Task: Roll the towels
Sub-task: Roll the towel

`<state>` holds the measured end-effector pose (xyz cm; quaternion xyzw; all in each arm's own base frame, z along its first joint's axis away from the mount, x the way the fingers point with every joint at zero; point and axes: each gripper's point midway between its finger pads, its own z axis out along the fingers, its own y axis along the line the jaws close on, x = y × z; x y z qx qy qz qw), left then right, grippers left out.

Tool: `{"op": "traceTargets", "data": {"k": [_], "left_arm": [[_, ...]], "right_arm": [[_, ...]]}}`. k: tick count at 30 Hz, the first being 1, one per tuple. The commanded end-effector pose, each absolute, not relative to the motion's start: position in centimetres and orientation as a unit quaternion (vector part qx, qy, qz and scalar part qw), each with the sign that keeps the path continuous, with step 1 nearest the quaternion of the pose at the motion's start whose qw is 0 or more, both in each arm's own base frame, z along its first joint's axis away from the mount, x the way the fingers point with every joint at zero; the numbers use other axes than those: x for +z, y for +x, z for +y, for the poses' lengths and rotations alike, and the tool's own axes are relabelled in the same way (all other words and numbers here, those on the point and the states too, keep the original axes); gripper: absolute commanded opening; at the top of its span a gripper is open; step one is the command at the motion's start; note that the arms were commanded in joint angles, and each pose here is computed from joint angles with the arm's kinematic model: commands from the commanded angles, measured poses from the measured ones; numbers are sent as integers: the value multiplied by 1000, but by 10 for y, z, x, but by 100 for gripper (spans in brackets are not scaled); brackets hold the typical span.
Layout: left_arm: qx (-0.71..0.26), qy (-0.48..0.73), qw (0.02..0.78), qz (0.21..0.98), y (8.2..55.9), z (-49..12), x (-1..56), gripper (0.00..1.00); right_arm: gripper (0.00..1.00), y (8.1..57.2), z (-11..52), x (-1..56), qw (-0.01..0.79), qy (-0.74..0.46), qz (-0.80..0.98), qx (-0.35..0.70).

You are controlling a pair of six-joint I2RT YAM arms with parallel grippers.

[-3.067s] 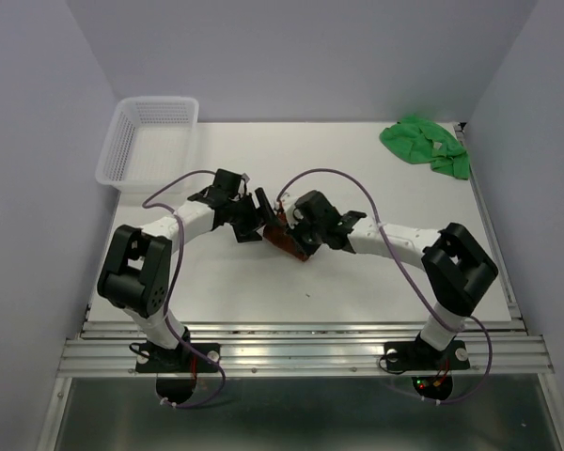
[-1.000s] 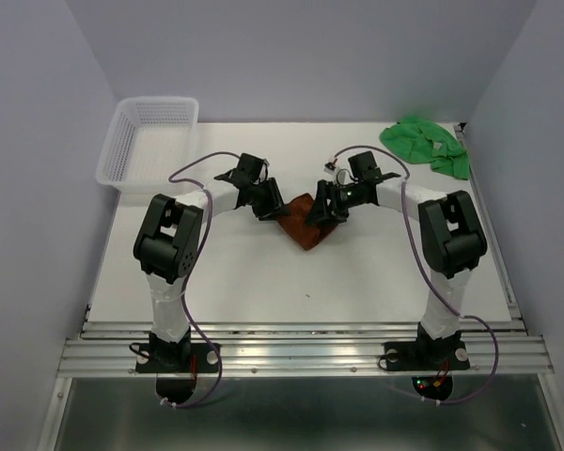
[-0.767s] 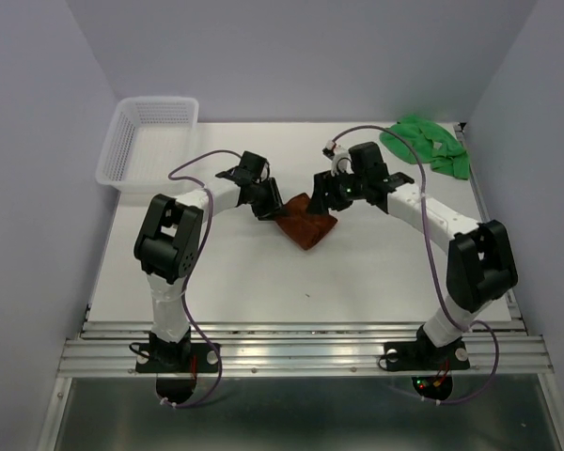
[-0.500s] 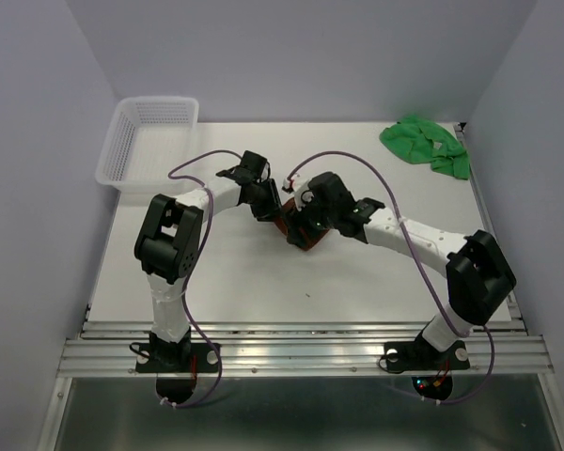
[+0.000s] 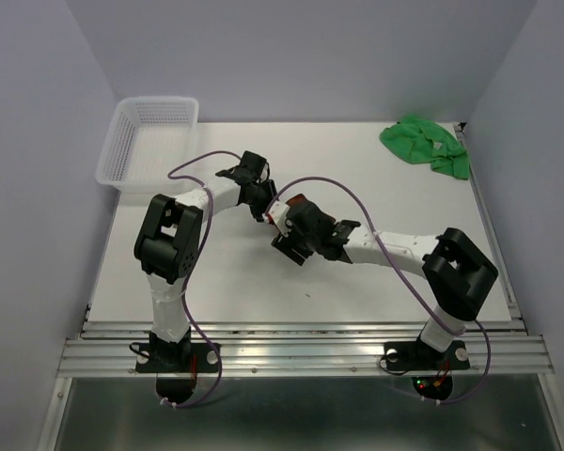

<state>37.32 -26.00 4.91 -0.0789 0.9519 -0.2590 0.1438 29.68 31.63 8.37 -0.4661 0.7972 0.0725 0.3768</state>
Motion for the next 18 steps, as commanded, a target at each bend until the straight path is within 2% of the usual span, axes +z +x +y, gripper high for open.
{"op": "traceTargets", "data": {"k": [1,7,11,13,14,18], "left_arm": [[-248,-66,142,956,366,-256,60,40],[-252,-64,141,955,366,-257,62,40],[-257,-62,141,954,365,-259,63,40],[-260,-61,139,954,365,-260,62,40],[-260,-62,138,954,366,-259,62,40],[-263,-63,138,953,368,-259,63,40]], "right_arm": [[71,308,303,74,393,-462,795,15],[70,311,285,50,376,-468,799,-32],[63,317,281,37,381,-466,796,-66],[47,319,279,28,376,-468,795,-86],[31,325,275,30,385,-456,795,-107],[7,327,269,26,389,-453,791,-133]]}}
